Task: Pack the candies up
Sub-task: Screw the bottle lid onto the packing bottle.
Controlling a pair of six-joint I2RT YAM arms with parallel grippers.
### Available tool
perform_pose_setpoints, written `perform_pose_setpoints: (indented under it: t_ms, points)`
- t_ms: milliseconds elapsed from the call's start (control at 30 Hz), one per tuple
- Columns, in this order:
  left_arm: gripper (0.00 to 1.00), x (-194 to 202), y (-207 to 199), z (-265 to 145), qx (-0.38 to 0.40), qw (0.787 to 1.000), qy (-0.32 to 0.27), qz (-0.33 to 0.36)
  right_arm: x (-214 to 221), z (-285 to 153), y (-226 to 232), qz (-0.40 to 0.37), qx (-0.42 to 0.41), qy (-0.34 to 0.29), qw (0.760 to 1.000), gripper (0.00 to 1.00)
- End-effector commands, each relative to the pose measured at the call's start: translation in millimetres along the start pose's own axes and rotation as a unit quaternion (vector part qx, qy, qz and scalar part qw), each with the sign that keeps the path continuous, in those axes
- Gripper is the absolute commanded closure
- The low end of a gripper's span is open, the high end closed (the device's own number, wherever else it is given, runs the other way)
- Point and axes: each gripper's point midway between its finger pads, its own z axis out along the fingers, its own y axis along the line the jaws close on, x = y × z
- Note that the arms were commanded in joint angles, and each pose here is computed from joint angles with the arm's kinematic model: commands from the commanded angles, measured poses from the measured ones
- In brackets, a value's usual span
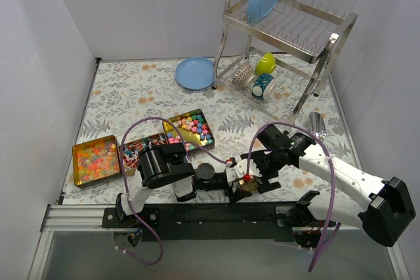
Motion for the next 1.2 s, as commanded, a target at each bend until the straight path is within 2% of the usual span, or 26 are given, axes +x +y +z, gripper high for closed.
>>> perform_pose_setpoints:
  t_ms: [0, 167, 300, 433, 733, 1167]
  points:
    - [1.0, 4, 9, -25, -0.039, 0.997, -0.052, -0.031, 14, -3, 42, 0.051, -0.054, 0.023, 0.997, 0.06]
    - [1.0, 5, 8, -24, -0.034, 0.998, -0.05, -0.026, 4, -24, 64, 0.068, -0.073, 0.019, 0.995, 0.09]
    - [1.0, 5, 5, -25, -0.025, 0.998, -0.049, -0.025, 1, -36, 30, 0.072, 0.006, 0.009, 0.997, 0.08]
    - [1.0, 7, 4, -25, -0.022, 0.998, -0.046, -0.027, -6, -32, -1, 0.081, 0.039, -0.006, 0.996, 0.07]
    - [1.0, 6, 3, -26, -0.021, 0.998, -0.046, -0.023, -18, -11, -17, 0.06, -0.002, -0.048, 0.997, 0.05]
    - [1.0, 8, 8, -25, -0.035, 0.998, -0.045, -0.029, -11, 0, -8, 0.056, -0.036, -0.043, 0.997, 0.02]
